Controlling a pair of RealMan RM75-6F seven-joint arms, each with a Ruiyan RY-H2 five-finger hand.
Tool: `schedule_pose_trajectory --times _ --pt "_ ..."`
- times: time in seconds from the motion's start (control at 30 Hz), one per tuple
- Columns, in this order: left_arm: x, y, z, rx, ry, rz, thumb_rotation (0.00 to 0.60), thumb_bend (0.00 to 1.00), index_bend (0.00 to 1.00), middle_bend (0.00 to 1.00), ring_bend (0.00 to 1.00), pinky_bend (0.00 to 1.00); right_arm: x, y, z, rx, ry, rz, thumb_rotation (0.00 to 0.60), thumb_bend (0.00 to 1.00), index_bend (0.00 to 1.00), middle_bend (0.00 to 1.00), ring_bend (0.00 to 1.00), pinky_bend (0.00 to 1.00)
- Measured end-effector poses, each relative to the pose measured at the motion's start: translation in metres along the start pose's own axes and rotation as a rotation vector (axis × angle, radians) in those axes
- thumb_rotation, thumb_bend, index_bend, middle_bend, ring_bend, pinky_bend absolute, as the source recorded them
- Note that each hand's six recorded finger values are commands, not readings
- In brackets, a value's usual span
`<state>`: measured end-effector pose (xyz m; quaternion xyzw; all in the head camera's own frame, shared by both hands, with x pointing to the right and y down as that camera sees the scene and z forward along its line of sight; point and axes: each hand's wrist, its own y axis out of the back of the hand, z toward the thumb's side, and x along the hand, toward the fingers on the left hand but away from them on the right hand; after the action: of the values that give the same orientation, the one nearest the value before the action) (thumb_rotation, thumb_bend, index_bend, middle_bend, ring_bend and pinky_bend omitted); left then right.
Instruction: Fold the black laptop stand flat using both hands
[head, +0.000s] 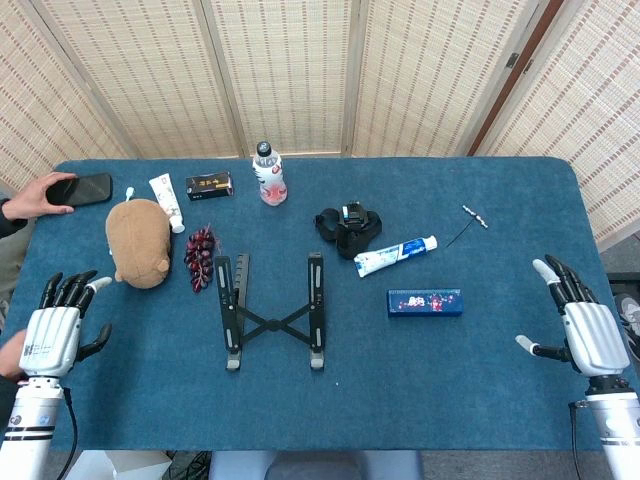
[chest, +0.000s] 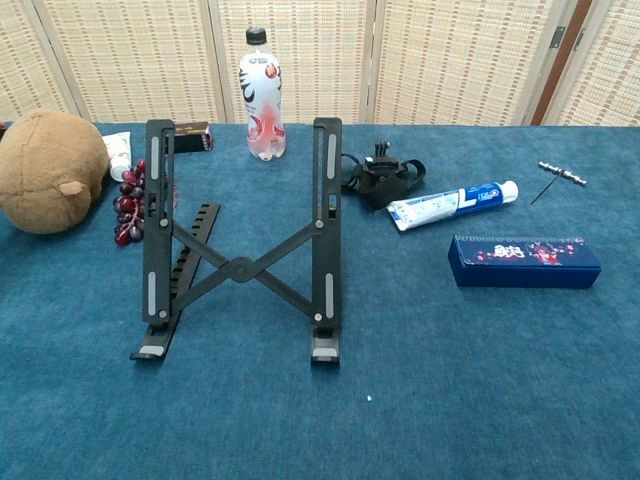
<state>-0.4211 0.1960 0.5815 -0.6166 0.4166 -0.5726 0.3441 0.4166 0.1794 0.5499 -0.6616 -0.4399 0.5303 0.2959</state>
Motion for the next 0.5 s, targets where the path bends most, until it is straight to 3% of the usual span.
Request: schedule_pose_trajectory --times 0.33,0.5 --pt "-0.001 0.001 0.001 -0.003 -0.003 0.003 0.6 0.02 0.0 0.01 0.0 0.18 -0.001 -0.003 0.004 -0.013 0.016 0.015 0.6 0.32 0.2 0.15 0.12 0.0" --pt "-0.001 0.002 0.002 -0.011 -0.009 0.003 0.6 0.02 0.0 0.01 0.0 0.18 -0.007 -0.007 0.015 -0.074 0.055 0.049 0.6 0.32 0.2 0.15 0.12 0.0"
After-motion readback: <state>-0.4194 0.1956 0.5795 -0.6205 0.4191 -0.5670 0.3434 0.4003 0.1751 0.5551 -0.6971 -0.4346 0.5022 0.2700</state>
